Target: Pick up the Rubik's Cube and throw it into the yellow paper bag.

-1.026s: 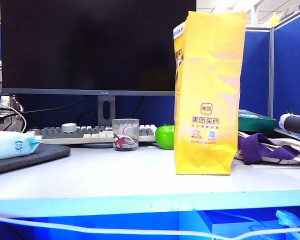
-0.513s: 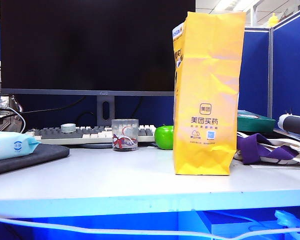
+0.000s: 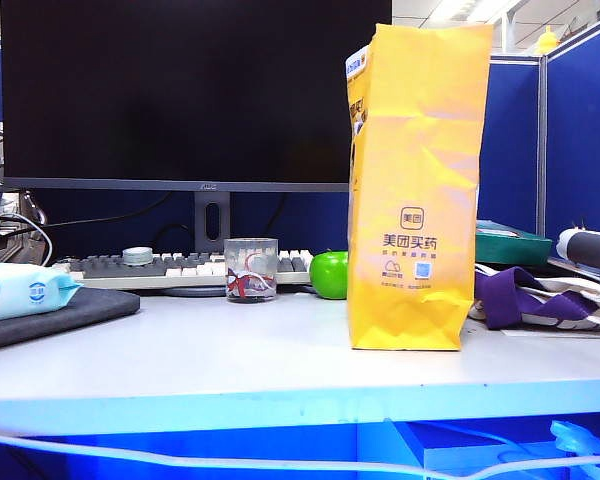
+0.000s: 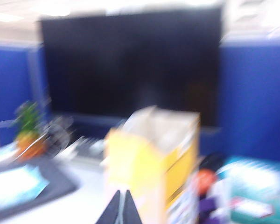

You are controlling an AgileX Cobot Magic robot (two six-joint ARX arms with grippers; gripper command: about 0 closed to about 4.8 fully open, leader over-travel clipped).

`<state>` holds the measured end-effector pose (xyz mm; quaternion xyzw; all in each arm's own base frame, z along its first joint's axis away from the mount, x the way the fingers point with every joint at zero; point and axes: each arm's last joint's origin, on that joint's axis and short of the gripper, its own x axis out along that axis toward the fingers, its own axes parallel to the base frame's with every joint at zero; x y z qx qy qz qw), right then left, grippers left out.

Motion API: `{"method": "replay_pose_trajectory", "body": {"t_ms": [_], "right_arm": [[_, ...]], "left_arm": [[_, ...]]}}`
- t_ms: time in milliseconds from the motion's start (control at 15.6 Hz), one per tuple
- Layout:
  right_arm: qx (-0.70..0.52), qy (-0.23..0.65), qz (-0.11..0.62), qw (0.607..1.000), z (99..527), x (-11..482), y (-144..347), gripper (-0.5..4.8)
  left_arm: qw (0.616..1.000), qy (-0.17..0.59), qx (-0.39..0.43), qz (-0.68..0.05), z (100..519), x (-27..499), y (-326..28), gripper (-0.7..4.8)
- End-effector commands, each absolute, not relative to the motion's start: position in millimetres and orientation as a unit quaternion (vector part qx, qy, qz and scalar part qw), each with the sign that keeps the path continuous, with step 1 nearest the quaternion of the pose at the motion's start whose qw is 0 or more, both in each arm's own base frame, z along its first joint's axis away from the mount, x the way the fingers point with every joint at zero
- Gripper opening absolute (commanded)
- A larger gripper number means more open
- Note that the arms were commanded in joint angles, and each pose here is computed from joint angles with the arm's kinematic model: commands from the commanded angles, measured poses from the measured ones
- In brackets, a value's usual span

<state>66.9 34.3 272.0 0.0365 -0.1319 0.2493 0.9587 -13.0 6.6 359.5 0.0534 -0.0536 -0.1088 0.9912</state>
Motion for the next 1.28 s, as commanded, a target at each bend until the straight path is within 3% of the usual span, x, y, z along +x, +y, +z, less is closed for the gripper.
{"method": "replay_pose_trajectory", "body": {"t_ms": [64, 321, 577, 834, 1283], "right_arm": [[0.041, -0.130, 0.255, 0.957, 248, 76, 39, -0.04], [0.035, -0.093, 0.248, 0.964, 224, 83, 42, -0.04], [0.033, -0.075, 0.249, 0.965, 214, 85, 43, -0.04], [0.027, -0.047, 0.247, 0.968, 194, 89, 45, -0.04], [-0.014, -0.066, 0.140, 0.988, 180, 94, 40, -0.04]], "left_arm": [[0.991, -0.010, 0.055, -0.123, 328, 18, -4, 1.04], [0.984, -0.038, 0.015, -0.172, 284, 60, -20, 0.81], [0.980, -0.012, 0.019, -0.198, 243, 79, -28, 0.79], [0.984, -0.032, 0.032, -0.173, 220, 81, -27, 0.53], [0.989, -0.020, 0.074, -0.128, 197, 85, -25, 0.51]]}}
